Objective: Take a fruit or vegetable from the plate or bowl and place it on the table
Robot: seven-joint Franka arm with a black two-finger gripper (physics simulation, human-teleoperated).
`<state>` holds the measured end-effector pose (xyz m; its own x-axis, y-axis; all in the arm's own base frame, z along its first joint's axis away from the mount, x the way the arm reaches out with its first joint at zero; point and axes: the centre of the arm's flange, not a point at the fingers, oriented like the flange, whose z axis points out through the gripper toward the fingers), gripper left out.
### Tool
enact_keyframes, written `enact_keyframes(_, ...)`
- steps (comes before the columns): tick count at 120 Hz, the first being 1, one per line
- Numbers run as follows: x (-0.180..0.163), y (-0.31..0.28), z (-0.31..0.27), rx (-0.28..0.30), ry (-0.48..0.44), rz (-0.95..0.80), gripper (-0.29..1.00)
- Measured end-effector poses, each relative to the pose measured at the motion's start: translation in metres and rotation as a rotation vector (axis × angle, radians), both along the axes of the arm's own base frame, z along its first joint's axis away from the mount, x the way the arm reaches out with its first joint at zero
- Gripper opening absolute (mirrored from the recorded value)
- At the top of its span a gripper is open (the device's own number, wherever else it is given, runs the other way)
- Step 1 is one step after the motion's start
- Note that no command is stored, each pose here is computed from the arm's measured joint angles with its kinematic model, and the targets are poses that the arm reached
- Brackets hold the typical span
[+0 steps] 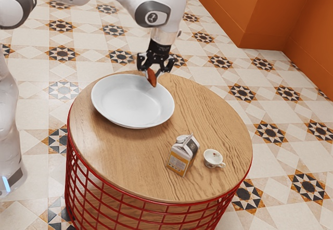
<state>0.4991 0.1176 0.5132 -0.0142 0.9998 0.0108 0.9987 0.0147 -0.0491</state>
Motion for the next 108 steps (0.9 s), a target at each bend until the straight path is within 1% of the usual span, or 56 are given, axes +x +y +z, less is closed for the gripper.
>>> enact_keyframes(40, 0.069, 0.006, 0.014, 0.047, -0.051, 0.002, 0.19)
enact_keyframes(71, 0.112, 0.004, 0.003, 0.045, -0.062, -0.003, 0.19)
enact_keyframes(86, 0.123, 0.003, -0.014, 0.037, -0.043, -0.007, 0.19)
enact_keyframes(108, 0.130, 0.002, -0.035, 0.011, -0.016, -0.010, 0.19)
